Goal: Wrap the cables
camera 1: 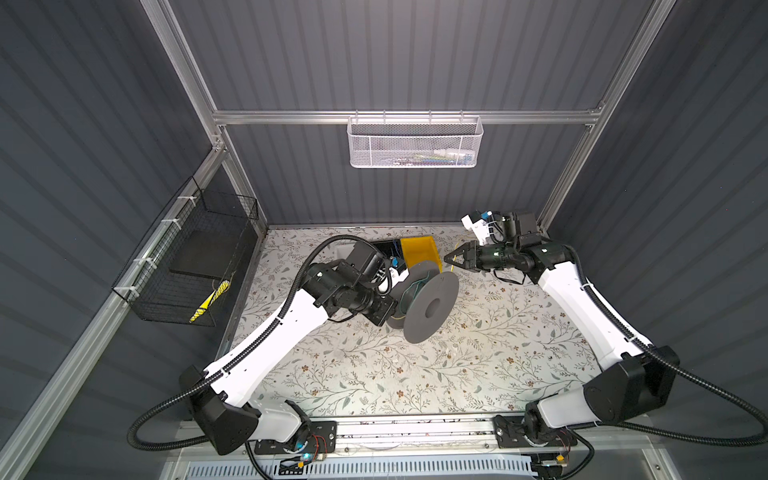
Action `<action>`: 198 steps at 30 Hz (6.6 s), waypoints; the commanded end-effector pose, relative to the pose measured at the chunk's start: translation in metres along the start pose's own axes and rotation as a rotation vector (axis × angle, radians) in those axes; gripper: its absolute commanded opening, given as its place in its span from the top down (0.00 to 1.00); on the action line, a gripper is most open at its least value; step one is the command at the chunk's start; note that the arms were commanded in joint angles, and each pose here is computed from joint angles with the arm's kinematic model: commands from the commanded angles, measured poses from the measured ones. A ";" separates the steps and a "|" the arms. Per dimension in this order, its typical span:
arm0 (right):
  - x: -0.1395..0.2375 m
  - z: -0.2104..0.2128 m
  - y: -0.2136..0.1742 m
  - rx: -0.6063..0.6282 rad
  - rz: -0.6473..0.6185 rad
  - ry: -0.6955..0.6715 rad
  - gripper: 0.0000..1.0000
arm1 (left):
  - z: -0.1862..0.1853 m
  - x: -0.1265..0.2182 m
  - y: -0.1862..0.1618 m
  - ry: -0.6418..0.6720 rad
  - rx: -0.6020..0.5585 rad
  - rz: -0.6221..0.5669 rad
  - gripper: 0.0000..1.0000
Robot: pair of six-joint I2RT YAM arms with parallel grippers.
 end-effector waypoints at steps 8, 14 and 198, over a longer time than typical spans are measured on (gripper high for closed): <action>-0.009 -0.023 -0.011 -0.037 0.000 0.023 0.41 | -0.017 0.030 -0.011 -0.051 0.037 0.033 1.00; 0.009 -0.054 -0.014 -0.090 -0.027 -0.044 0.18 | -0.013 0.029 -0.016 -0.018 0.048 0.069 1.00; 0.030 -0.039 -0.081 -0.396 -0.163 0.304 0.42 | -0.020 0.083 0.040 -0.396 0.305 -0.541 1.00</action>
Point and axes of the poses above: each gripper's point midway between its finger pads, its own x axis back along the fingers, its own z axis along the line the jaws close on, y = z × x, the point moved 4 cm from there along x, back along the fingers, and after that the axes turned 13 degrees about -x, right-handed, at the moved point
